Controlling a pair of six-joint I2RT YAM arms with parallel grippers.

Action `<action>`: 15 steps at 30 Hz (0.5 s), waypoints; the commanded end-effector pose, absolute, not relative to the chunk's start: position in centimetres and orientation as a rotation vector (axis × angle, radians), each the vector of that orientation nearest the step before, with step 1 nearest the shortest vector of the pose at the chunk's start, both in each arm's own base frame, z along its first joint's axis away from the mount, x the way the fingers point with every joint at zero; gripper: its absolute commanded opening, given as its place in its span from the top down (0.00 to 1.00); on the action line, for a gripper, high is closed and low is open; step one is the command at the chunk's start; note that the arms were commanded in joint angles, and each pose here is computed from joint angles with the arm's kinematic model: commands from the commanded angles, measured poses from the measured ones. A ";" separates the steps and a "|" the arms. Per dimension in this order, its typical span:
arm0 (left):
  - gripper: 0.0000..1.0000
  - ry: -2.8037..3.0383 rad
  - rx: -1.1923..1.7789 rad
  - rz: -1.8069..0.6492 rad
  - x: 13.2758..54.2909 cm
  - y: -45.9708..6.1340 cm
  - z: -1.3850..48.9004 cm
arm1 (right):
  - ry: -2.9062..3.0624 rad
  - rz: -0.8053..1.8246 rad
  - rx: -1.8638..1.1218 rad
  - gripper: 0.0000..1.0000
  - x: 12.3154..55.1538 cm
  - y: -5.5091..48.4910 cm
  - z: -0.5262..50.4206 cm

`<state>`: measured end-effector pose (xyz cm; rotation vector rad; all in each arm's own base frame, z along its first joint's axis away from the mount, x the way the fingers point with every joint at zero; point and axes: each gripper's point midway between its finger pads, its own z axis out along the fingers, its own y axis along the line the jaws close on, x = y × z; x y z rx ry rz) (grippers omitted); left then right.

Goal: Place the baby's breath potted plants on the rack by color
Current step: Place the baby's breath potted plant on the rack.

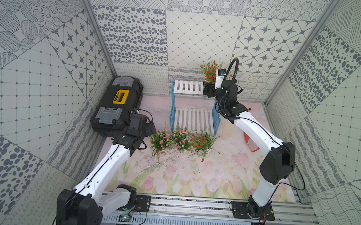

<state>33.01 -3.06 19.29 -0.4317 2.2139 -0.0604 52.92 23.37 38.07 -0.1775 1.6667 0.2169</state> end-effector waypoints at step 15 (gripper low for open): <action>0.02 2.225 -0.459 -0.058 32.8 -2.9 18.2 | 1.619 0.230 -0.203 0.38 56.3 23.5 42.3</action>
